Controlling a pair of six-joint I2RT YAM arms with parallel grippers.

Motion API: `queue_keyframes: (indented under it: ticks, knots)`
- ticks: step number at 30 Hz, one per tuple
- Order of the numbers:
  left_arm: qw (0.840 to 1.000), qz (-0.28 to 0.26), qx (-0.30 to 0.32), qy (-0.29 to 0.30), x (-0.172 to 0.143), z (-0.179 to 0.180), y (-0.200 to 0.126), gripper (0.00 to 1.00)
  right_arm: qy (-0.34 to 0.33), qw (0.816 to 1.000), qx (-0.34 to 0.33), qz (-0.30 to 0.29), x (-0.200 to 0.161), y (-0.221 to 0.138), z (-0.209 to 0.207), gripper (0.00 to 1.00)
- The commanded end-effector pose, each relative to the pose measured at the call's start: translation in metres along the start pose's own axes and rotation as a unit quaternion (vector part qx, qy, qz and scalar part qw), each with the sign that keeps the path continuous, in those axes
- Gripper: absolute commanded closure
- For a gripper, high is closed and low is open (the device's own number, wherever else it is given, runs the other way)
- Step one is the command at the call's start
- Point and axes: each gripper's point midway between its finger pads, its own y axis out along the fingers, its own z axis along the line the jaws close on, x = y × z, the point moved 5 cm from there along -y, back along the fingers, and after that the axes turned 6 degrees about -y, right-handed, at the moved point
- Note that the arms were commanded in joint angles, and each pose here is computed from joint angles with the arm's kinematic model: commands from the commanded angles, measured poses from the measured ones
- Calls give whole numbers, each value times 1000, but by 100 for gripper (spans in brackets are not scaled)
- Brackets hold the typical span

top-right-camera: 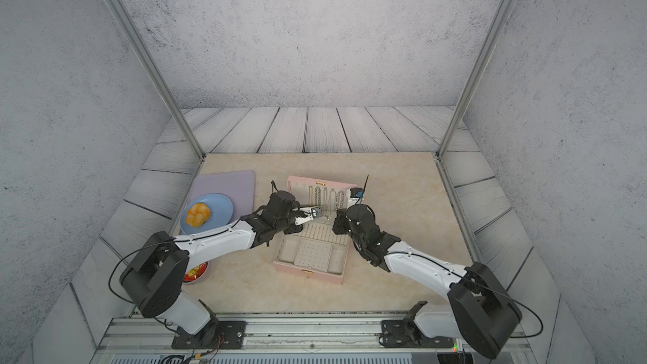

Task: Put jewelry chain into jewelry box
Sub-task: Adjust the necklace in the storage slot.

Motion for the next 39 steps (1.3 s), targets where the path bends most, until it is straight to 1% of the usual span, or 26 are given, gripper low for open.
queue_keyframes:
  ticks: [1, 7, 12, 18, 23, 31, 39]
  knots:
    - [999, 2, -36, -12, 2, -17, -8, 100, -10, 1000, -4, -2, 5, -9, -2, 100]
    - [999, -6, -41, -13, 5, -26, -13, 100, -25, 999, -23, -14, 13, -13, -5, 100]
    - [999, -6, -41, -5, 3, -33, -16, 100, -32, 999, -25, -20, 22, -14, -2, 100]
    - [999, -8, -40, 1, 5, -34, -16, 100, -32, 999, -26, -33, 33, -16, 1, 100]
    - [1000, 2, -29, 2, 3, -33, -13, 100, -35, 998, -30, -48, 41, -18, 2, 100]
    - [1000, -16, -26, 4, 4, -33, -18, 100, -58, 995, -66, -42, 32, -11, -9, 100]
    - [1000, -16, -22, 3, 5, -32, -18, 100, -65, 995, -81, -6, 10, -6, -19, 100]
